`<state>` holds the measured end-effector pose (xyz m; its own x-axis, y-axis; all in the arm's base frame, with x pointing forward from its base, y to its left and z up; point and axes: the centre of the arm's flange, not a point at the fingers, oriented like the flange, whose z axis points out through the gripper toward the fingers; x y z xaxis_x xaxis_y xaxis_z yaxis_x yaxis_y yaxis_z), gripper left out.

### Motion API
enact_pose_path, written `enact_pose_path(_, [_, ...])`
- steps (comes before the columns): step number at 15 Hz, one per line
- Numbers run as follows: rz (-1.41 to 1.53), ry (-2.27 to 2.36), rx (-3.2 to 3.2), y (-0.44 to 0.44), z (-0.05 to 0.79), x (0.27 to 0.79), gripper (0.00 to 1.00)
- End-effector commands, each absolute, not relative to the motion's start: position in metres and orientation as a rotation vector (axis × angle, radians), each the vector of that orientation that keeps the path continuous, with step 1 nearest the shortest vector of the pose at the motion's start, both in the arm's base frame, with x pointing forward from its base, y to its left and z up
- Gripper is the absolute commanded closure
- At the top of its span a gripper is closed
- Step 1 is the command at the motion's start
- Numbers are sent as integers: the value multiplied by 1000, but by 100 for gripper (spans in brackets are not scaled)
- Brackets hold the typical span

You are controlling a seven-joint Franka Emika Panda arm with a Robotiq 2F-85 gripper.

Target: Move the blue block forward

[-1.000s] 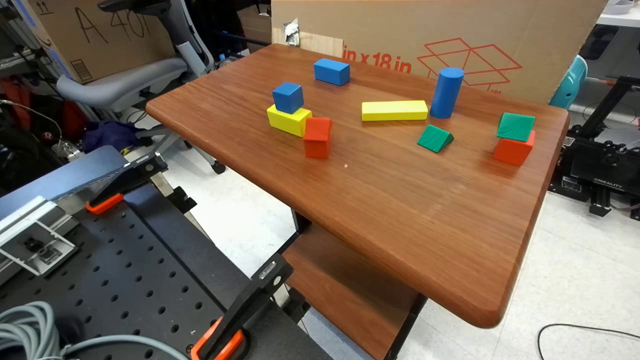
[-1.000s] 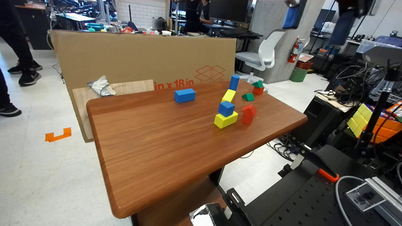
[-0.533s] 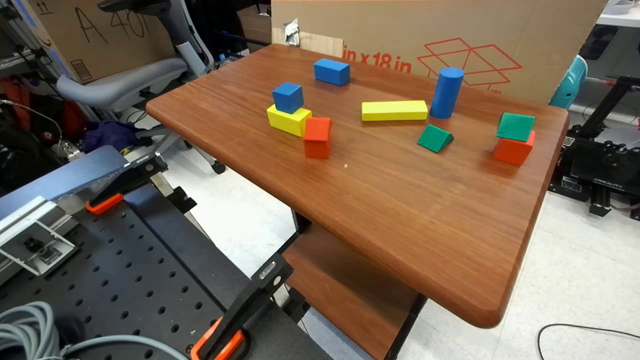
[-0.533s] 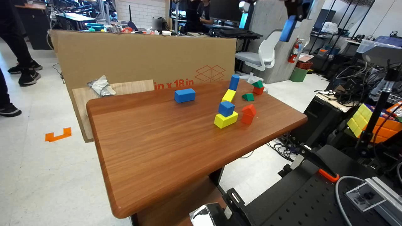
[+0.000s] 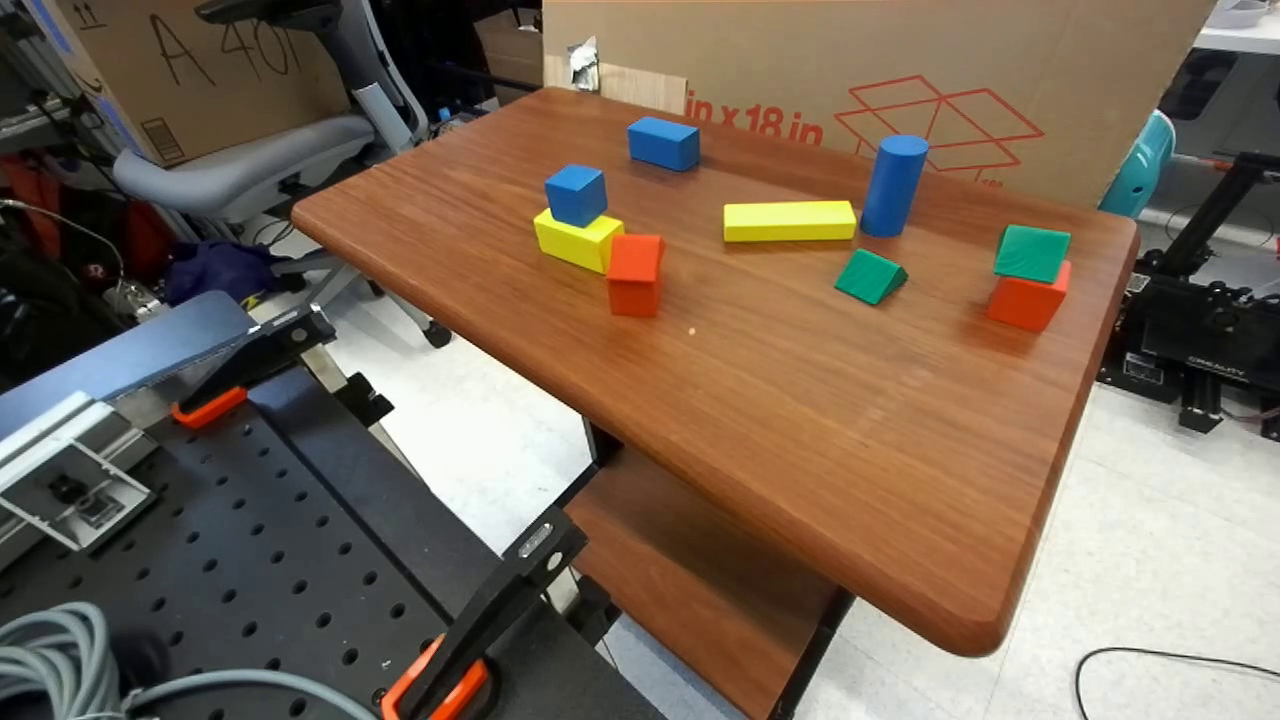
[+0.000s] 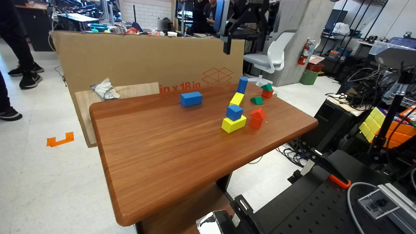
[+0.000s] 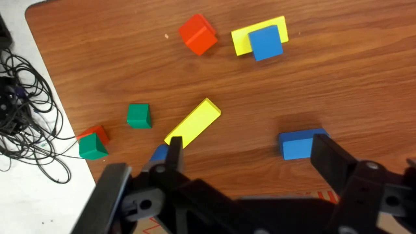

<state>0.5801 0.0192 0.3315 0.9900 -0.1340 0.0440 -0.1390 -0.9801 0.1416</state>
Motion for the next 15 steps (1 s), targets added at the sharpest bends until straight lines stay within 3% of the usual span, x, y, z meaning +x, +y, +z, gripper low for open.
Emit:
enact_pose_path(1, [91, -153, 2958, 43, 303, 616, 0])
enact_pose_path(15, [60, -202, 3100, 86, 236, 677, 0])
